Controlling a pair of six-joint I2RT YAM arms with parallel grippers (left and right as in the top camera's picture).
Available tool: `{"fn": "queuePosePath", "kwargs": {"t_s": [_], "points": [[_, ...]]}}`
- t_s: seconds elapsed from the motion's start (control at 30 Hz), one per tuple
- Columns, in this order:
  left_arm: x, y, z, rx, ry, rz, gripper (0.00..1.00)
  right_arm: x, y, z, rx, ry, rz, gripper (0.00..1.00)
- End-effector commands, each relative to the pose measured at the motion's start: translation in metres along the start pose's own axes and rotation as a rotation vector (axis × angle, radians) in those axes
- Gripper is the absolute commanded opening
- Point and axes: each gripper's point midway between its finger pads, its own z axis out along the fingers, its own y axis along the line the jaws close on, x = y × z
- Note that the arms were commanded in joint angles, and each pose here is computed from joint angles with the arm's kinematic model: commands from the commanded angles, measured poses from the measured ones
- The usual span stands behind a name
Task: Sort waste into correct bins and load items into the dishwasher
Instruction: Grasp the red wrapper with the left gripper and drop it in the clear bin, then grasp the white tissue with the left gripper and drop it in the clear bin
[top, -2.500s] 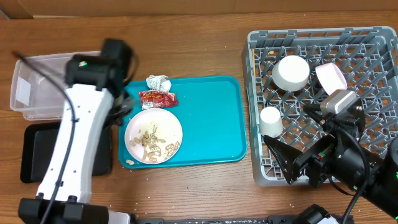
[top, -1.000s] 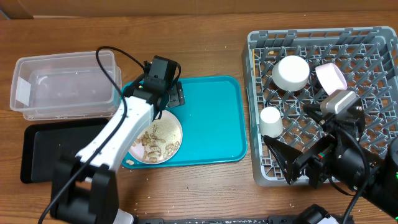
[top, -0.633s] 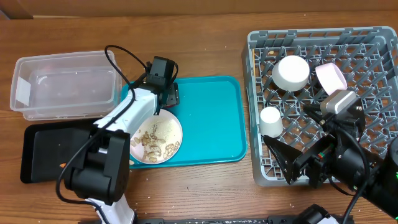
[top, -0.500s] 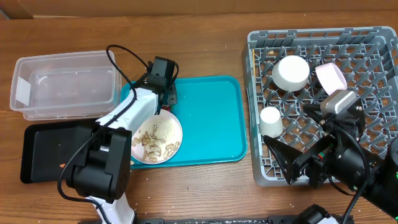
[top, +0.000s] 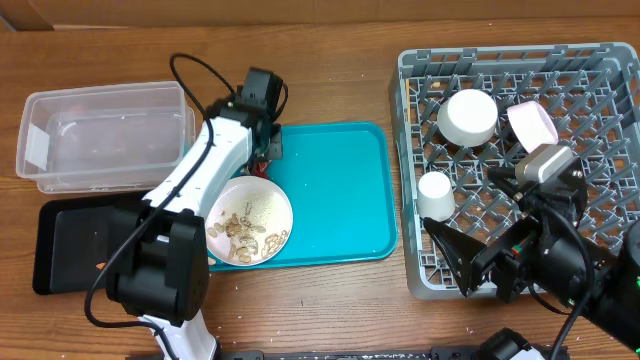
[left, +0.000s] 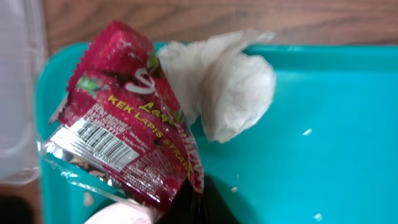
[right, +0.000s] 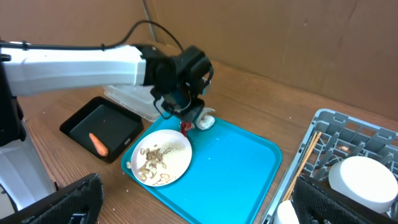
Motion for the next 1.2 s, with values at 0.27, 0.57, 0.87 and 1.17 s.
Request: {"fn": "queuePosePath", "kwargs": {"t_s": [0.27,0.57,0.87,1.17], "points": [[-0.041,0.057,-0.092,-0.166,-0.044,-0.187,0.04,-0.001,0.002,-0.001,-0.011,-0.004,-0.010,1.00],[-0.048,0.168,-0.085,-0.258,-0.013,-0.428,0.06,-0.001,0.002,-0.001,-0.011,-0.004,-0.010,1.00],[-0.075,0.130,-0.090,0.058,-0.053,-0.347,0.58,-0.001,0.002,-0.001,-0.011,-0.004,-0.010,1.00],[-0.085,0.020,-0.041,-0.021,-0.162,-0.023,0.81,-0.001,0.002,-0.001,-0.011,-0.004,-0.010,1.00]]}}
